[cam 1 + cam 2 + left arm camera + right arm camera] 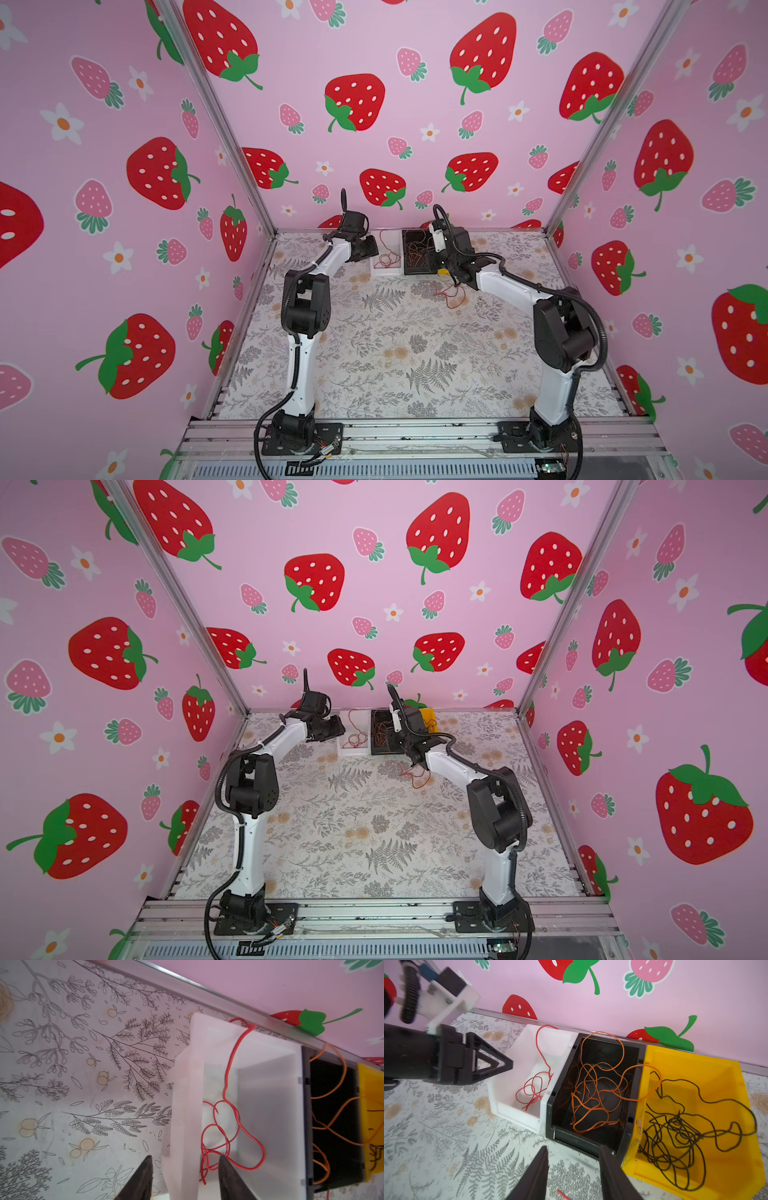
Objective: Untangle the cables
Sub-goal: 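Release the red wire and draw the right gripper back toward the remaining red wire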
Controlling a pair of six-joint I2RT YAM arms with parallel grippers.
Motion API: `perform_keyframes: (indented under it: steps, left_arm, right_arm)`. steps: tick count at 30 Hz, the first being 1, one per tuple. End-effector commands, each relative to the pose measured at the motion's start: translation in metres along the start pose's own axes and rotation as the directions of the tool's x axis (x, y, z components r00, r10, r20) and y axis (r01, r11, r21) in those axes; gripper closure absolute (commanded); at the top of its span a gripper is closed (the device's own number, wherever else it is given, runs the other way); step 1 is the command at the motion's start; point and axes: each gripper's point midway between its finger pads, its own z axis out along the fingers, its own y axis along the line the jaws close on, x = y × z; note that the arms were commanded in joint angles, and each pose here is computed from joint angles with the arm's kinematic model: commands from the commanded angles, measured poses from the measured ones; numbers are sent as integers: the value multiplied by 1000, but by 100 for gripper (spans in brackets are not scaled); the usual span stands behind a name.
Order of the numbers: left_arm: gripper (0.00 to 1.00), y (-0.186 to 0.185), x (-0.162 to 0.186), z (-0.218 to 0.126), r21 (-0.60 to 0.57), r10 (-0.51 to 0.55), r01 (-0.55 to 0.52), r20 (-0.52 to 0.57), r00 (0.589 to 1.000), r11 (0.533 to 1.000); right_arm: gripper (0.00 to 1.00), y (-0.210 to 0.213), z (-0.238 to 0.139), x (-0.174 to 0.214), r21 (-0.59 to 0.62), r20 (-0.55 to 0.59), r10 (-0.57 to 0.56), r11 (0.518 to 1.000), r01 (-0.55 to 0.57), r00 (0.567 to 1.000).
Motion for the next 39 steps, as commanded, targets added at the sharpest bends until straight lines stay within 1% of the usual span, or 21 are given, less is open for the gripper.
perform_keyframes:
  steps: [1,3,6,7,9,13,16,17,22,26,30,34,39]
  left_arm:
    - [53,7,3,2,-65,6,-7,-14,1000,998]
    - [59,6,7,3,-64,10,-12,-25,1000,998]
    - [70,1,13,3,-60,20,-22,-36,999,998]
    - [73,-1,14,1,-57,24,-26,-39,999,998]
    - [77,-4,18,-2,-57,35,-38,-42,998,998]
    - [83,-2,26,-11,-73,36,-39,-47,998,997]
    - [84,0,37,-17,-71,24,-28,-59,998,997]
    - [84,1,40,-19,-72,25,-29,-62,998,997]
    - [85,0,52,-34,-67,32,-37,-79,996,997]
    - [86,-2,64,-48,-73,37,-44,-90,995,996]
    - [86,-1,79,-57,-91,39,-49,-107,993,995]
    - [84,-1,93,-62,-105,38,-51,-122,992,993]
    - [81,3,96,-67,-127,32,-47,-114,993,991]
  right_arm:
    - [57,-13,-19,7,39,-46,-8,999,10,999]
    - [53,-20,-30,18,55,-95,-8,998,14,995]
    - [49,-33,-51,43,81,-174,12,997,2,985]
    - [44,-38,-58,53,92,-198,26,996,-8,980]
    - [40,-46,-73,69,104,-240,57,994,-33,969]
    - [36,-57,-92,99,125,-302,121,988,-87,946]
    - [34,-63,-95,118,121,-340,126,989,-90,932]
    - [34,-65,-97,127,125,-371,136,988,-95,919]
    - [34,-69,-94,152,90,-428,181,983,-157,886]
    - [35,-59,-90,175,46,-478,210,976,-215,853]
    - [37,-53,-80,180,17,-455,248,962,-271,855]
    - [39,-56,-71,191,30,-475,263,959,-283,840]
    - [43,-55,-62,183,1,-429,277,952,-306,860]
